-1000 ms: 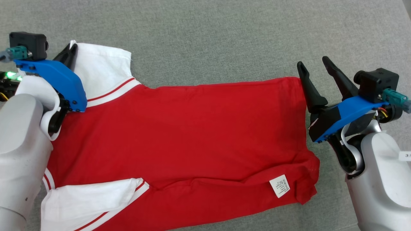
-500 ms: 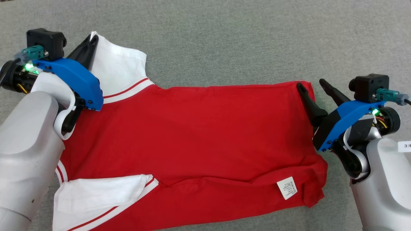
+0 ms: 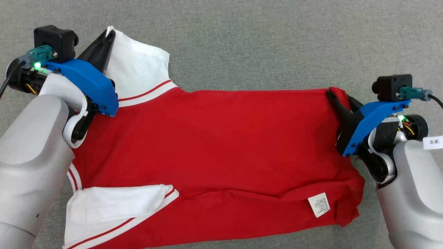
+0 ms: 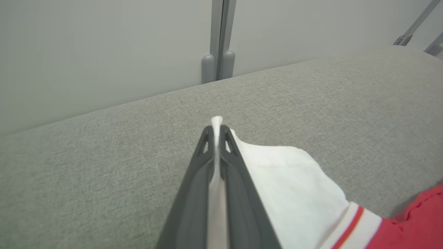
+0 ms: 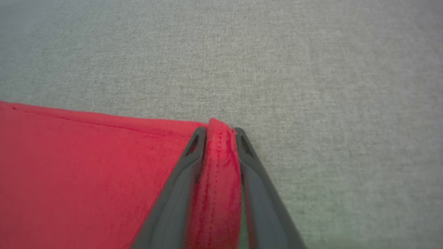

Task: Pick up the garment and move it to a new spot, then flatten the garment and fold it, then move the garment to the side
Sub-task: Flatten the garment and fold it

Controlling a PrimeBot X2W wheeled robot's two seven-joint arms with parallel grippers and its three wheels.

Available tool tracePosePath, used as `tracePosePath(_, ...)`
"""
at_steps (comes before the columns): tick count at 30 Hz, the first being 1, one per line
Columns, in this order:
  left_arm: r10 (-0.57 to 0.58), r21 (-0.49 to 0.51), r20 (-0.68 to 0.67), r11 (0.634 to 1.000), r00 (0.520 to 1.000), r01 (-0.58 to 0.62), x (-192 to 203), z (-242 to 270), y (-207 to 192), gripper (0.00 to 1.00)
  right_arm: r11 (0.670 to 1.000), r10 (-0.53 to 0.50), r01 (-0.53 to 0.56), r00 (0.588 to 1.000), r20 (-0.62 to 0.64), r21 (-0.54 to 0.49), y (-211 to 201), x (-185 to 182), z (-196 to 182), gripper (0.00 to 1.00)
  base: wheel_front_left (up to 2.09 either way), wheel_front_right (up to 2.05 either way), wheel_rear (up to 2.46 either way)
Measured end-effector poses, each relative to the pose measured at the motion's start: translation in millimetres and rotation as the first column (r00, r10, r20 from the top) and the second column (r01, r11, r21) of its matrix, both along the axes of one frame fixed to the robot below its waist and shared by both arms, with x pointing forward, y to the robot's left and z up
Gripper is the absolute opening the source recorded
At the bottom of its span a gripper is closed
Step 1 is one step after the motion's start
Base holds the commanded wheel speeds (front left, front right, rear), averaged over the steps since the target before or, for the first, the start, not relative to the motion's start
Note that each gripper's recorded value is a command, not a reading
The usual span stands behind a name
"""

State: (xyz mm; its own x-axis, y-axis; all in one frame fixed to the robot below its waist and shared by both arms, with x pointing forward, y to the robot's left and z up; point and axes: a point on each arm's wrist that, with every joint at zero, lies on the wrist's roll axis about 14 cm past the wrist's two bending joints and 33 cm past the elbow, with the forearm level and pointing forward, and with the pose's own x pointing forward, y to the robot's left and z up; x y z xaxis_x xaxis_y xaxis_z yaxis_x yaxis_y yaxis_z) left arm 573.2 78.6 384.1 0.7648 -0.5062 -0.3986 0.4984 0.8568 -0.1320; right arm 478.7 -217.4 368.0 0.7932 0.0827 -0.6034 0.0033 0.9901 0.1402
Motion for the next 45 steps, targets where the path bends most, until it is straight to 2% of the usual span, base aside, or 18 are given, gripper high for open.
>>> tracePosePath(4,0.01,-0.032,0.029,0.999,1.0,-0.01,2,8,0,0.0,1.0,0.0,0.0,1.0,0.021,0.001,2,9,3,0.0,0.0,0.0,0.0)
tracePosePath(12,0.054,-0.12,0.108,0.992,0.993,-0.041,-10,43,8,0.0,1.0,0.014,-0.015,0.985,0.172,0.006,14,24,33,0.0,0.0,0.0,0.0)
tracePosePath(27,0.071,-0.236,0.159,0.971,0.985,-0.032,-86,75,7,0.0,0.999,0.04,-0.04,0.951,0.307,-0.007,20,-16,51,0.0,0.0,0.0,0.0)
tracePosePath(45,0.228,-0.287,0.094,0.938,0.969,-0.193,-155,72,42,0.0,0.999,0.048,-0.04,0.936,0.348,-0.028,19,-41,51,0.0,0.0,0.0,0.0)
